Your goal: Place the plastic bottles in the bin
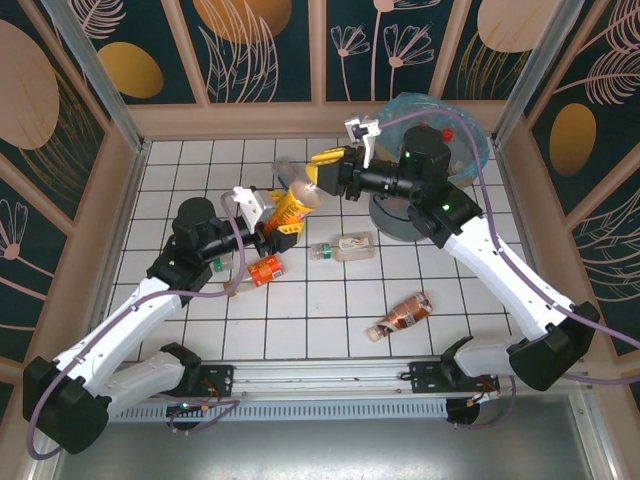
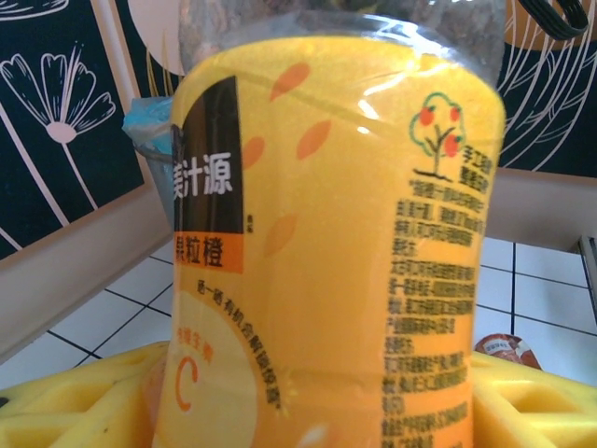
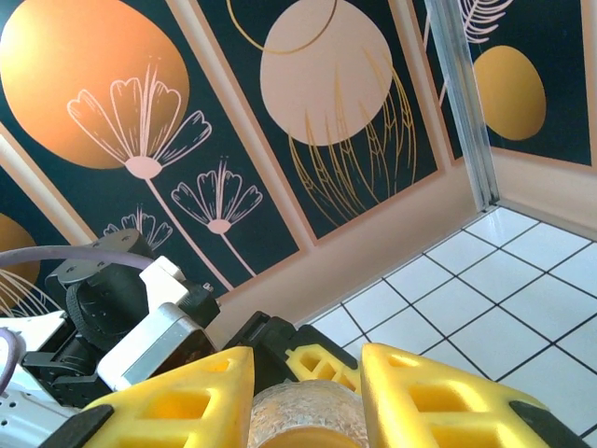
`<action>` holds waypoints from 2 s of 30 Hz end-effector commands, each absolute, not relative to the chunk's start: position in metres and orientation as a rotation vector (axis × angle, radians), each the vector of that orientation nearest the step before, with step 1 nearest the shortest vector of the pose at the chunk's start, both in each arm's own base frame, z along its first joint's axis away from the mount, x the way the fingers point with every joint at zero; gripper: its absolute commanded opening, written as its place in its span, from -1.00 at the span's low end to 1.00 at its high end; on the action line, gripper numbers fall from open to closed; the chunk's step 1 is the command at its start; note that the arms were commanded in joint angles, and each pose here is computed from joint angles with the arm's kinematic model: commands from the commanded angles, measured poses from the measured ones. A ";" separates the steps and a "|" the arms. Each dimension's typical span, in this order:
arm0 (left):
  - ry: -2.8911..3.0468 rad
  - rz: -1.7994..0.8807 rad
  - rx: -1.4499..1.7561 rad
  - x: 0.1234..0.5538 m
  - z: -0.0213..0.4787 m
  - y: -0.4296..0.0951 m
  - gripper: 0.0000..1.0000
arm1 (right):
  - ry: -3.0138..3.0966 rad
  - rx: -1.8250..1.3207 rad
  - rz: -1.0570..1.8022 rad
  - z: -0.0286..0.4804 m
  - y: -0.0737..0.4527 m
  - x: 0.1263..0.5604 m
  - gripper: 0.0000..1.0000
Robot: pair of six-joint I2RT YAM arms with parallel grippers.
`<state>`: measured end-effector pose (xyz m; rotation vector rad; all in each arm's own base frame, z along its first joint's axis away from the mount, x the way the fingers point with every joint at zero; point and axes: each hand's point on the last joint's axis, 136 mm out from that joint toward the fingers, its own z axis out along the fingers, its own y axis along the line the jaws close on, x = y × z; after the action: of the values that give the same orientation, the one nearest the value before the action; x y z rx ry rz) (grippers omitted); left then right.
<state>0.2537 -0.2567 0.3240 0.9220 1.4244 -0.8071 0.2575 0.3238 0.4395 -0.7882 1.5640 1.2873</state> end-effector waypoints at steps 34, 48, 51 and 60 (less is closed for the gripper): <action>1.419 -0.692 0.833 0.247 0.333 -0.231 0.98 | 1.941 0.006 -0.312 0.434 0.066 0.418 -1.00; 1.451 -0.726 0.848 0.251 0.320 -0.238 0.97 | 2.196 0.069 -0.158 0.307 0.026 0.424 -1.00; 1.456 -0.727 0.846 0.251 0.317 -0.238 0.97 | 2.217 0.077 -0.107 0.292 0.021 0.427 -0.93; 1.466 -0.723 0.839 0.251 0.312 -0.236 0.97 | 2.281 0.082 -0.069 0.251 0.016 0.434 -0.81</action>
<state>0.2523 -0.2365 0.3099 0.8471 1.4828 -0.7158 0.4407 0.0138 0.2751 0.0796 2.2122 -0.1159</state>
